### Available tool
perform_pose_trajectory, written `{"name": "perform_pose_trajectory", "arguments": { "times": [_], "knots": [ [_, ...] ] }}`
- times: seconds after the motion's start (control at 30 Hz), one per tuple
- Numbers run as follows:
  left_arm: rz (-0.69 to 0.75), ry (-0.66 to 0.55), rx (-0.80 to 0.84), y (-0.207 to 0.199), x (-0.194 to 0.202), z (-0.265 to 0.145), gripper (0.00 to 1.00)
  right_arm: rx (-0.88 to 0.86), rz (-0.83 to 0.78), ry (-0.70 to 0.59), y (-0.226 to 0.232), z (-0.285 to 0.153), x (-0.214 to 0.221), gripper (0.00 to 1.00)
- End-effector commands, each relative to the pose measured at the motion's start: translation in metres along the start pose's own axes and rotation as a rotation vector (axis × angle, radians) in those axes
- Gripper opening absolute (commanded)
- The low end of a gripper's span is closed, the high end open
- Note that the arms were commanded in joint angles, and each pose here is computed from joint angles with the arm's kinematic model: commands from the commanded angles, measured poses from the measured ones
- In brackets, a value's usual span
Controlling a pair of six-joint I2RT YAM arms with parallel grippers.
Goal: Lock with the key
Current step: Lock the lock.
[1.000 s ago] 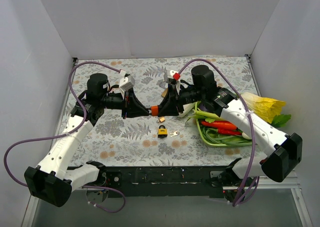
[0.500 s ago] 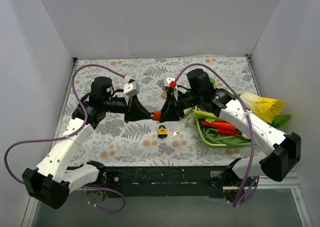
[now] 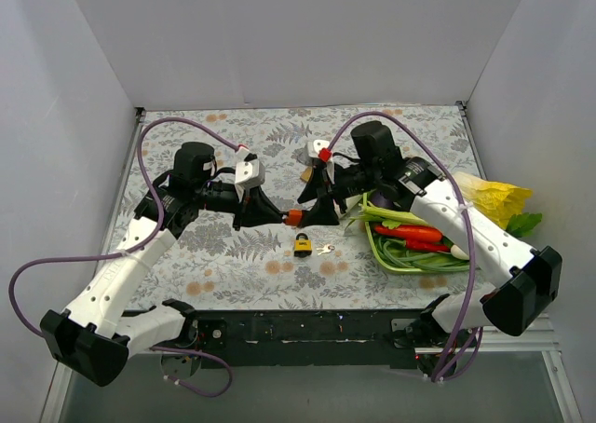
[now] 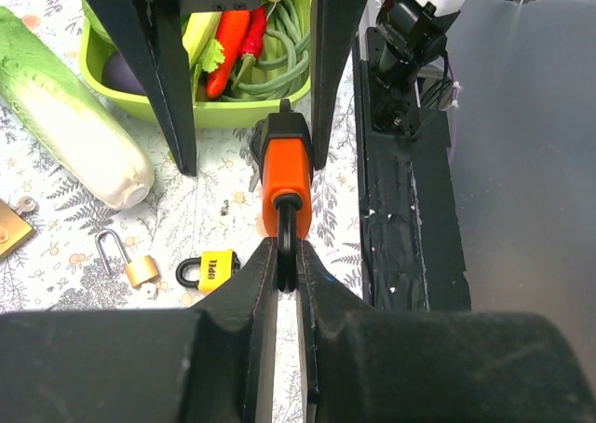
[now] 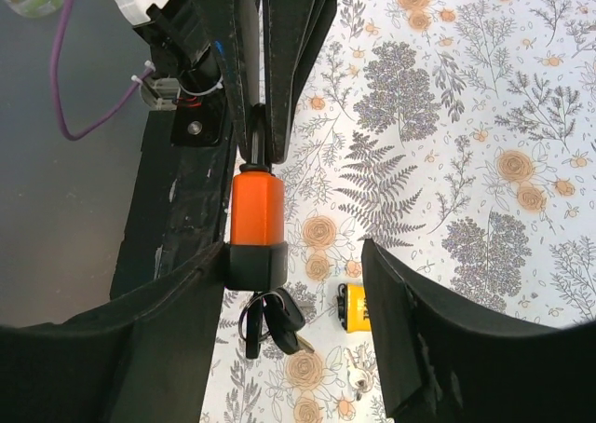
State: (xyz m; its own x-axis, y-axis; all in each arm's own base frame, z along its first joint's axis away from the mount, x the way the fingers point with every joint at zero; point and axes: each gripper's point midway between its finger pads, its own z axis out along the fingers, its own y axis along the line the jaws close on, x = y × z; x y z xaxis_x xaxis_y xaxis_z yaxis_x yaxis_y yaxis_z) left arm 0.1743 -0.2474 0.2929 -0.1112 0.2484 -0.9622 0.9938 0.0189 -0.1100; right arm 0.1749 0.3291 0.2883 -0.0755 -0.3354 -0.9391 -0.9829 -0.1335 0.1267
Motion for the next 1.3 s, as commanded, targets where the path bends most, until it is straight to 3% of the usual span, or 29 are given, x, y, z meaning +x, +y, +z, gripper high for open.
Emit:
{"name": "perform_pose_trajectory", "arguments": {
  "times": [0.0, 0.37, 0.4, 0.43, 0.5, 0.63, 0.7, 0.73, 0.77, 0.8, 0.83, 0.87, 0.9, 0.97, 1.07, 1.2, 1.27],
  "knots": [
    [0.094, -0.008, -0.010, 0.001, -0.015, -0.007, 0.00, -0.004, -0.052, 0.005, 0.000, -0.006, -0.010, 0.66],
    [0.078, 0.003, -0.001, 0.007, -0.018, -0.005, 0.00, -0.024, -0.037, 0.040, 0.000, 0.002, 0.002, 0.60],
    [0.072, 0.003, -0.001, 0.007, -0.018, -0.005, 0.00, -0.016, -0.046, 0.036, -0.001, 0.003, 0.001, 0.55],
    [0.077, -0.001, -0.004, 0.008, -0.019, -0.004, 0.00, -0.012, -0.049, 0.031, -0.002, 0.004, -0.001, 0.42],
    [0.058, -0.009, -0.017, 0.011, -0.020, -0.004, 0.00, -0.015, -0.041, 0.023, -0.002, 0.005, -0.002, 0.32],
    [0.005, -0.005, -0.051, 0.018, -0.021, -0.003, 0.00, -0.008, -0.047, -0.007, -0.004, 0.010, -0.009, 0.02],
    [-0.028, -0.015, -0.093, 0.027, -0.023, -0.005, 0.02, 0.008, -0.031, -0.016, -0.007, 0.011, -0.009, 0.01],
    [-0.075, -0.021, -0.115, 0.030, -0.024, -0.007, 0.11, 0.022, -0.019, -0.031, -0.011, 0.012, -0.014, 0.01],
    [-0.117, -0.032, -0.160, 0.037, -0.024, -0.012, 0.46, 0.042, -0.007, -0.040, -0.014, 0.012, -0.016, 0.01],
    [-0.123, -0.072, -0.200, 0.045, -0.033, -0.016, 0.61, 0.080, 0.023, -0.039, -0.022, 0.013, -0.013, 0.01],
    [-0.262, -0.109, -0.256, 0.055, -0.031, -0.025, 0.79, 0.111, 0.065, -0.059, -0.027, 0.011, -0.016, 0.01],
    [-0.308, -0.143, -0.297, 0.062, -0.034, -0.031, 0.94, 0.138, 0.058, -0.096, -0.034, 0.011, -0.025, 0.01],
    [-0.302, -0.209, -0.349, 0.071, -0.048, -0.042, 0.98, 0.196, 0.074, -0.111, -0.045, 0.009, -0.026, 0.01],
    [-0.517, -0.302, -0.451, 0.087, -0.051, -0.054, 0.98, 0.257, 0.081, -0.186, -0.055, 0.005, -0.047, 0.01],
    [-0.665, -0.413, -0.548, 0.103, -0.068, -0.068, 0.98, 0.355, 0.099, -0.258, -0.071, -0.002, -0.069, 0.01],
    [-0.989, -0.575, -0.613, 0.123, -0.066, -0.090, 0.98, 0.510, 0.096, -0.333, -0.099, -0.004, -0.090, 0.01],
    [-1.065, -0.591, -0.610, 0.127, -0.064, -0.089, 0.98, 0.532, 0.107, -0.346, -0.103, 0.000, -0.096, 0.01]
  ]
}}
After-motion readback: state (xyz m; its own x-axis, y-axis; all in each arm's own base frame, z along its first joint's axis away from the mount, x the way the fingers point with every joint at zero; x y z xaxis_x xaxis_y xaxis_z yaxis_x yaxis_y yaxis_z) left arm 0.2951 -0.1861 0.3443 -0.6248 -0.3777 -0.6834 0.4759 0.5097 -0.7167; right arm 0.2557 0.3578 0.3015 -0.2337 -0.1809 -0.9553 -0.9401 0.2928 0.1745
